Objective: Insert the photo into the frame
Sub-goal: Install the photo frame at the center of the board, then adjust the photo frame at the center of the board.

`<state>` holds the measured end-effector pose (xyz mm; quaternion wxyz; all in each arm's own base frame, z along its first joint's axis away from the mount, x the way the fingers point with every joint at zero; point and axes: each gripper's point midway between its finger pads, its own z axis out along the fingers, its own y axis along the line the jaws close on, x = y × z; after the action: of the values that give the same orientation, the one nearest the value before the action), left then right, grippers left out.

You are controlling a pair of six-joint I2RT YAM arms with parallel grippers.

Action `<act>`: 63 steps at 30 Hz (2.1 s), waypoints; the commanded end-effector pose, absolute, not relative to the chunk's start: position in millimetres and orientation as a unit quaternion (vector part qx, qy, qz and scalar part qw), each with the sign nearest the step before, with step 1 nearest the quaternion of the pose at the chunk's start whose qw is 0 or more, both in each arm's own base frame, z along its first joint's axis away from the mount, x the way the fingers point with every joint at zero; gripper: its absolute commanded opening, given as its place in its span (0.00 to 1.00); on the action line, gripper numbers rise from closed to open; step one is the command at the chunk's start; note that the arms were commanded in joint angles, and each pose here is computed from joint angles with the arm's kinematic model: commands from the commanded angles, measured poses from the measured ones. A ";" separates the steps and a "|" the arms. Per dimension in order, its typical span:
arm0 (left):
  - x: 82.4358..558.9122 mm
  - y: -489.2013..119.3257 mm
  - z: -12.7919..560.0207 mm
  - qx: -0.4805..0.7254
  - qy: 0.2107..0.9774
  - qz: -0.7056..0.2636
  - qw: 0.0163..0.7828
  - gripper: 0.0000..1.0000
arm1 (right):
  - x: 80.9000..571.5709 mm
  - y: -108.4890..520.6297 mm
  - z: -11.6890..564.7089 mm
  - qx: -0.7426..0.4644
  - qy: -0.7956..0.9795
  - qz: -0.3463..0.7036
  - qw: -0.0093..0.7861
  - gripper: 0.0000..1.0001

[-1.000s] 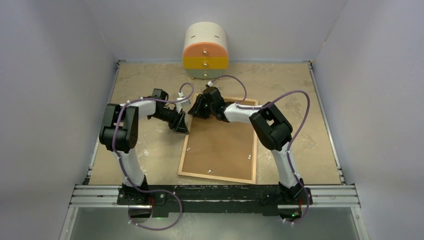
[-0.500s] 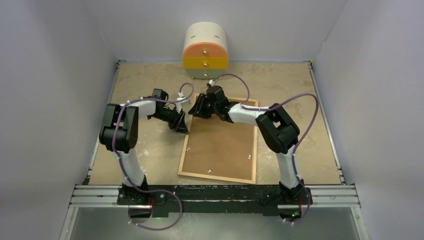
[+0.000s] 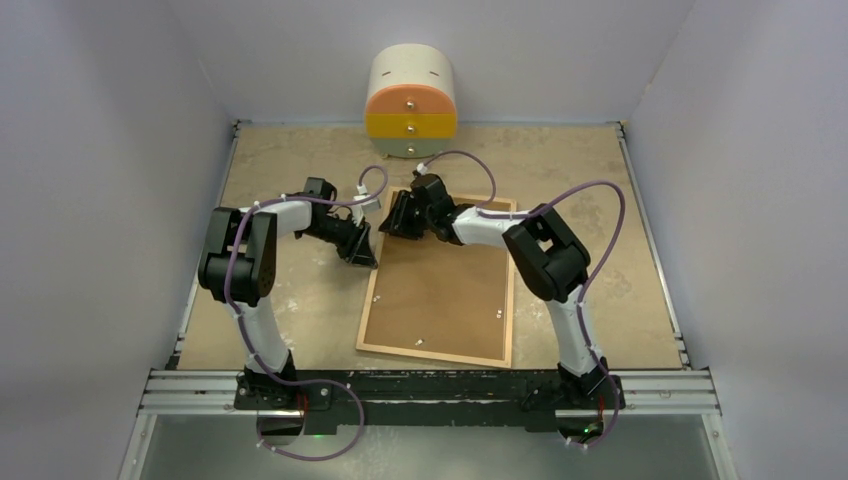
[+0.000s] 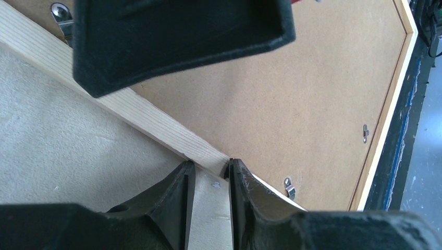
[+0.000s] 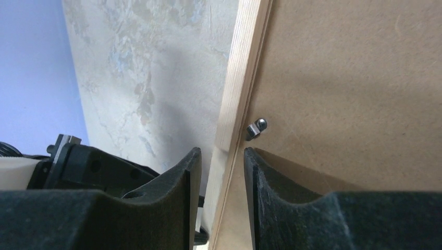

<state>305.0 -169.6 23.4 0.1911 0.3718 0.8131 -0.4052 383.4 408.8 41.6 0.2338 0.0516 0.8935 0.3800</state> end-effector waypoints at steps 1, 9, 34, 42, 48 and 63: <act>289.4 -158.8 -7.6 0.399 0.828 -0.365 0.151 0.30 | 395.2 408.8 43.8 0.048 0.893 0.370 0.252 0.38; 286.7 -159.3 -8.0 0.399 0.827 -0.367 0.149 0.30 | 398.9 404.2 35.4 0.058 0.892 0.361 0.265 0.37; 279.8 -160.2 0.6 0.411 0.821 -0.369 0.143 0.29 | 407.1 404.8 86.6 0.057 0.869 0.403 0.282 0.43; 290.1 -138.8 29.9 0.443 0.810 -0.346 0.169 0.39 | 402.4 283.0 146.5 0.124 0.857 0.358 0.349 0.79; 275.9 -121.4 6.3 0.499 0.807 -0.269 0.167 0.41 | 388.1 149.2 116.7 0.234 0.868 0.213 0.382 0.93; 225.5 -114.4 -27.0 0.628 0.752 -0.147 0.139 0.35 | 402.4 115.3 39.7 0.268 0.898 0.167 0.307 0.98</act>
<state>269.0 -145.5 12.1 0.2337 0.5999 0.7439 -0.1792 389.3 103.3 43.5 0.3190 0.2788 0.8939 0.1465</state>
